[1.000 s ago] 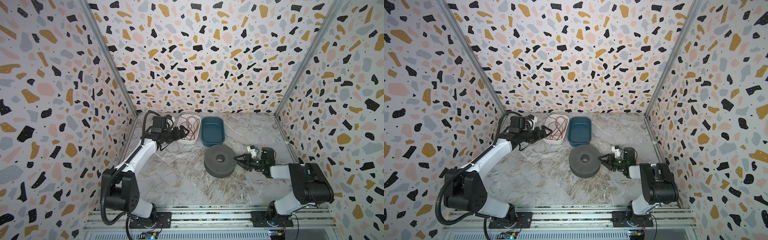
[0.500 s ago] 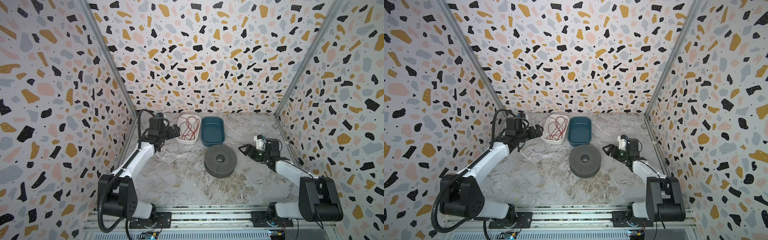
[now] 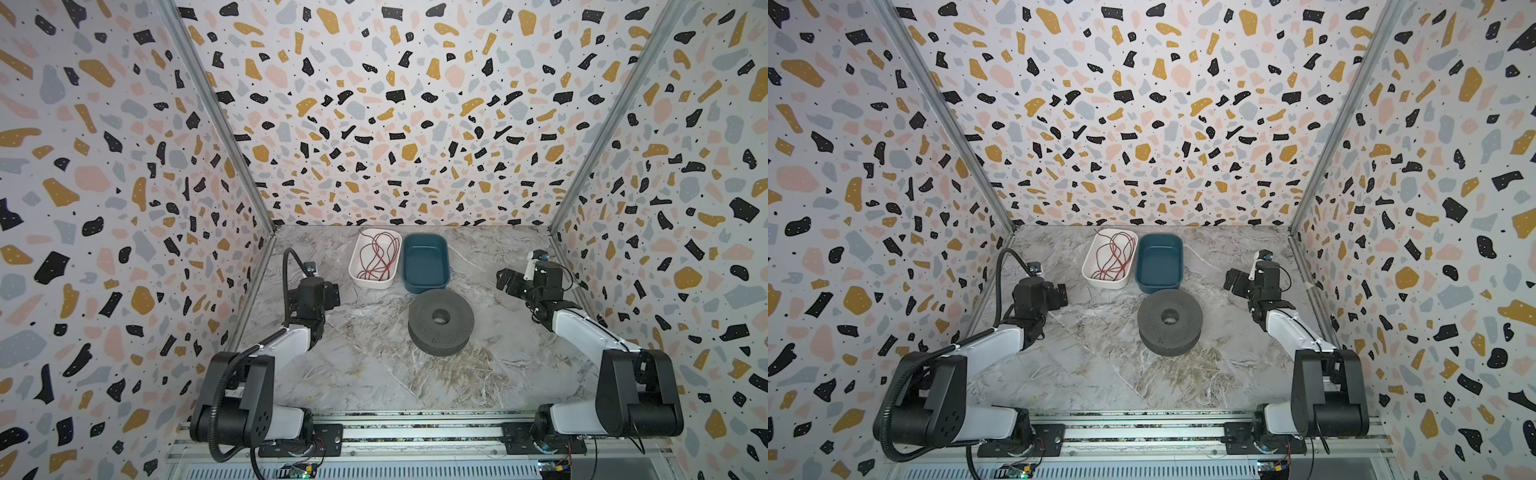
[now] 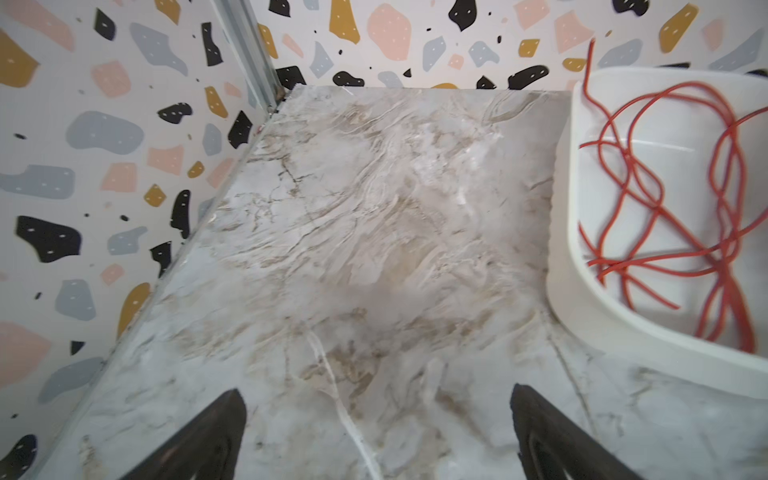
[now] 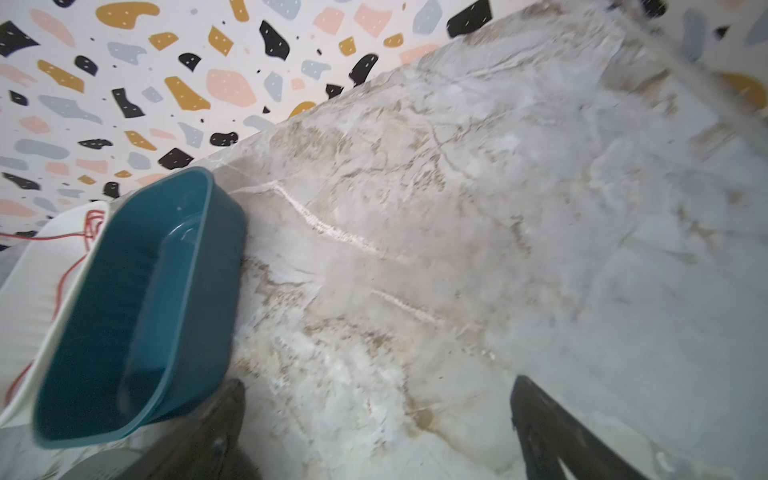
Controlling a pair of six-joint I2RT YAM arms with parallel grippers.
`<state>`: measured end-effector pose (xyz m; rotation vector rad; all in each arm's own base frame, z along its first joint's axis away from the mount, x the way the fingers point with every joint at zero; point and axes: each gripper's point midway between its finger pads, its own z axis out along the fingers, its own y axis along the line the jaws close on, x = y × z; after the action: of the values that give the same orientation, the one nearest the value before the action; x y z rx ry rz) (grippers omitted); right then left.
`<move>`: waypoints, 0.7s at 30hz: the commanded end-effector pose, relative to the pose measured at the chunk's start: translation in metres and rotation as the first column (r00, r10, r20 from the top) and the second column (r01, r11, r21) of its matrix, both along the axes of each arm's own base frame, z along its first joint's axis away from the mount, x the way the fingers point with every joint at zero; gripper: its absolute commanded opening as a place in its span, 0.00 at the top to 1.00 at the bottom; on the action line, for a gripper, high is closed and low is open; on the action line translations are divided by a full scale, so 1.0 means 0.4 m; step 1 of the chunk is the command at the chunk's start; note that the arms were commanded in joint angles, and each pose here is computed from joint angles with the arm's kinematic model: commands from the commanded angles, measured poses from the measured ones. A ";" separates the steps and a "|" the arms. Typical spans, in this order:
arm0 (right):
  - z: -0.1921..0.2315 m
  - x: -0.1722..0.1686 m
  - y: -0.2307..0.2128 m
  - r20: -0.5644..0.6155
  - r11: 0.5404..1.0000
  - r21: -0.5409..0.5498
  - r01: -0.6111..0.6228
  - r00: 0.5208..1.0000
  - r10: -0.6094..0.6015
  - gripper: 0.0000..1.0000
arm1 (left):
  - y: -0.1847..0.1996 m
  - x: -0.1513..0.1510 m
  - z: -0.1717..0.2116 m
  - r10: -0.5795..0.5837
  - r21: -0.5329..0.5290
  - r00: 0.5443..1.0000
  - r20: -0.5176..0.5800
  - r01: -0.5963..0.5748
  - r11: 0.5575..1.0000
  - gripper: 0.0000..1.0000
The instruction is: Wrap the cables
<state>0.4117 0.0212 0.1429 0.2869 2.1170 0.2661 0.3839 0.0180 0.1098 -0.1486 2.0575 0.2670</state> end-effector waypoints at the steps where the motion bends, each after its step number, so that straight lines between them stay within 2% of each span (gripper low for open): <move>1: 0.011 0.007 -0.066 0.080 0.987 -0.128 0.097 0.993 -0.087 0.01 | 0.041 0.003 0.101 0.033 0.094 0.974 0.224 -0.055 0.994 0.00; 6: 0.022 -0.045 -0.085 0.284 0.960 -0.250 0.127 0.957 -0.052 0.01 | 0.051 -0.030 0.069 0.020 0.154 0.973 0.229 -0.057 0.987 0.01; 8: 0.020 -0.045 -0.078 0.288 0.950 -0.293 0.105 0.957 -0.017 0.01 | 0.058 -0.033 0.071 0.033 0.140 0.970 0.240 -0.068 0.988 0.00; 11: 0.003 -0.039 -0.046 0.264 0.935 -0.351 0.057 0.964 0.040 0.00 | 0.058 -0.053 0.094 0.029 0.094 0.949 0.315 -0.061 0.994 0.00; 13: -0.003 -0.067 -0.023 0.298 0.916 -0.397 0.060 0.952 0.067 0.00 | 0.038 -0.080 0.105 -0.025 0.089 0.924 0.382 -0.010 0.996 0.00; 15: -0.007 -0.107 -0.014 0.361 0.913 -0.400 0.075 0.929 0.082 0.00 | 0.040 -0.098 0.100 -0.022 0.087 0.909 0.416 -0.016 0.996 0.00; 18: 0.013 -0.134 -0.019 0.431 0.904 -0.411 0.119 0.899 0.077 0.01 | 0.045 -0.079 0.085 -0.011 0.085 0.921 0.390 -0.024 0.996 0.00; 21: -0.013 -0.152 -0.038 0.449 0.907 -0.388 0.163 0.893 0.031 0.01 | 0.071 -0.089 0.077 0.056 0.060 0.915 0.399 -0.087 0.994 0.01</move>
<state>0.3479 0.0152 0.1032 -0.0200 1.8211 -0.1205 0.3435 0.0383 0.1079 -0.1354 1.7829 0.3378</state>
